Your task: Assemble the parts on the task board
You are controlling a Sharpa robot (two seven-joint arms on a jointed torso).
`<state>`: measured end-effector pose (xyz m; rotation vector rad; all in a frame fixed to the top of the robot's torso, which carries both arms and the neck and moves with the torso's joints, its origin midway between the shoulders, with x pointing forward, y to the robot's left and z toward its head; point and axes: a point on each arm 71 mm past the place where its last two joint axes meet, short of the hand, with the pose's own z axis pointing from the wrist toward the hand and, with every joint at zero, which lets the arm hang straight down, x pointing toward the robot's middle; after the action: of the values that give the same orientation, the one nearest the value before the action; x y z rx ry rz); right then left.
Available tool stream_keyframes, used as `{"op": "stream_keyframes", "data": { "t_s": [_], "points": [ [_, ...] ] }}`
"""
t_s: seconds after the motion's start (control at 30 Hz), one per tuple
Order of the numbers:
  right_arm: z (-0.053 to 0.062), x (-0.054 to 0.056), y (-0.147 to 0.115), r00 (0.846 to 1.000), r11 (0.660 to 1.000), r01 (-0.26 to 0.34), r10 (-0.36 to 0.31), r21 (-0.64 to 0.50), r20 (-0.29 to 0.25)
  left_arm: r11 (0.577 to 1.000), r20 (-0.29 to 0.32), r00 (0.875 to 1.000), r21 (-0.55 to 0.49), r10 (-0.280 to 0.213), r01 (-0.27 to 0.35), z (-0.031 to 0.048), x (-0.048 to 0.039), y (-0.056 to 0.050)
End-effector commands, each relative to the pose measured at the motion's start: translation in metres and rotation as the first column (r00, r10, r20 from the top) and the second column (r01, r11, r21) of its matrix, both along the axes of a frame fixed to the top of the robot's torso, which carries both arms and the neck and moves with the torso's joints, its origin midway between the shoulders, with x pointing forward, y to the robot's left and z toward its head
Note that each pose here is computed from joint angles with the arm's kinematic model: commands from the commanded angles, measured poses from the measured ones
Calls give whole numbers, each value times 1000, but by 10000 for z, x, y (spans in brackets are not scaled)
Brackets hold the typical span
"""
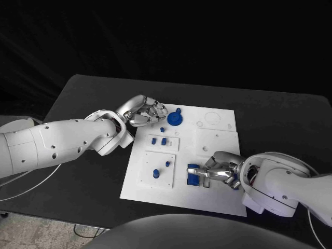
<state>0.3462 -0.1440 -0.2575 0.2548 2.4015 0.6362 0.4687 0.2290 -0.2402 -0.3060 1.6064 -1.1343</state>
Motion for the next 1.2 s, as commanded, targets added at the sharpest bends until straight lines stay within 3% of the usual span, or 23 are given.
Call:
{"op": "stream_keyframes", "data": {
  "t_s": [0.03,0.37,0.57,0.73,0.93,1.2],
  "points": [
    [-21,-17,-13,1000,1000,-9,9,-14,-2,1000,-13,1000,-4,-12,12,-8,-5,-15],
    [40,-28,-81,1000,999,11,-13,50,23,1000,-12,1000,-5,-12,12,-8,-8,-9],
    [244,41,-233,997,998,27,-31,64,64,1000,-10,1000,-5,-11,11,-8,-10,-1],
    [435,179,-479,994,999,21,-16,-45,109,1000,-10,1000,-4,-9,9,-11,-8,-6],
    [415,244,-714,994,985,6,13,-170,110,1000,-8,1000,-6,-10,9,-10,-8,-17],
    [306,230,-870,995,972,14,11,-234,104,1000,-8,1000,-6,-9,9,-10,-8,-14]
  ]
}}
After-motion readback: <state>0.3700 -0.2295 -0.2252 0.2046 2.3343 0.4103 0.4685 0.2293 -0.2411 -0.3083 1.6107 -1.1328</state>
